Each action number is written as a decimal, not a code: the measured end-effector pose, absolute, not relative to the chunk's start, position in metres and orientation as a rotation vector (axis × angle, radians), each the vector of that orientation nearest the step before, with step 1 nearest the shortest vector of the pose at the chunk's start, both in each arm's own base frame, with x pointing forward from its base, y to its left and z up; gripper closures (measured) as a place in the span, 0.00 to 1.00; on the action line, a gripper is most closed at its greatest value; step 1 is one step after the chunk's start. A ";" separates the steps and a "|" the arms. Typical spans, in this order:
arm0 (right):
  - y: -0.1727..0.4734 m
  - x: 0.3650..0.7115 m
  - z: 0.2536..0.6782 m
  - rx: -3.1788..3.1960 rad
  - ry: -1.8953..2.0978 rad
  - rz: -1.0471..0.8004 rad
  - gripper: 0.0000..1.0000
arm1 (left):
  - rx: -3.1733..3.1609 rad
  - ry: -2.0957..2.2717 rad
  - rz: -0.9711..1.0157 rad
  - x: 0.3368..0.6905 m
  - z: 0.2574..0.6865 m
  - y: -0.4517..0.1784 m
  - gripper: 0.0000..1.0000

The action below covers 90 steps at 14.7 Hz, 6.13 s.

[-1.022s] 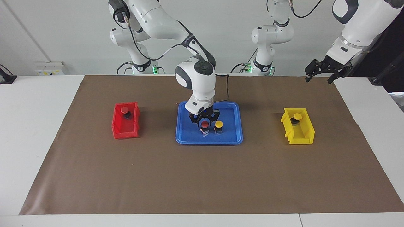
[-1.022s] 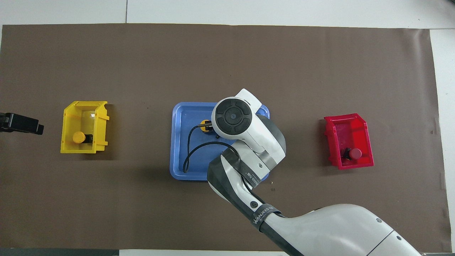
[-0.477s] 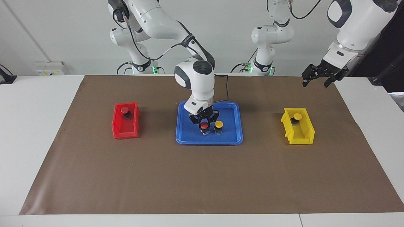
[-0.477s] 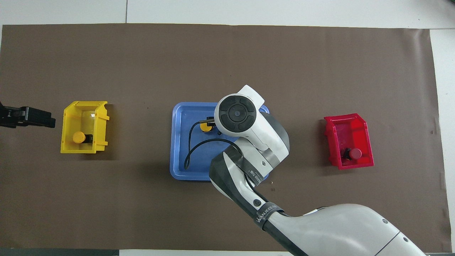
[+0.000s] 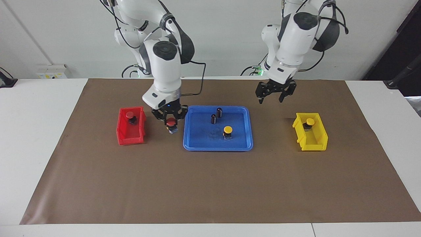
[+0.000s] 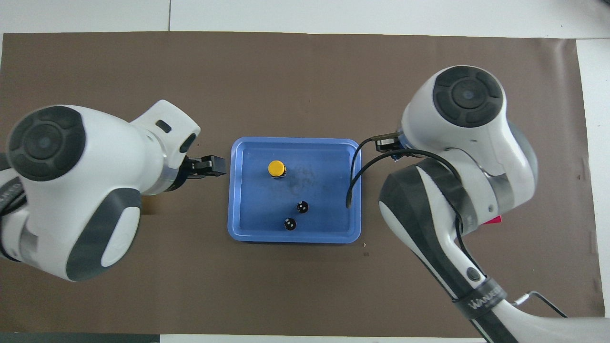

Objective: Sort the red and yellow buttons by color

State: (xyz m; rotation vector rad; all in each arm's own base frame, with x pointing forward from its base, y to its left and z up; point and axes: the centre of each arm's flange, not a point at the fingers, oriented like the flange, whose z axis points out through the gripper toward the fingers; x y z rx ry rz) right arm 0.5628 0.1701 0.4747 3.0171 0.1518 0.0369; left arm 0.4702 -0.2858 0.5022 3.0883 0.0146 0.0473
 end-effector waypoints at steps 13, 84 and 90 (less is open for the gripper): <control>0.029 0.541 0.406 3.048 0.265 0.033 0.57 | 3.119 0.120 0.054 0.499 0.355 -0.418 0.25; -0.024 0.534 0.648 3.092 0.079 -0.043 0.00 | 3.079 0.309 0.144 0.575 0.358 -0.006 0.59; -0.026 0.534 0.647 3.097 0.075 -0.046 0.00 | 3.079 0.309 0.144 0.575 0.358 -0.006 0.59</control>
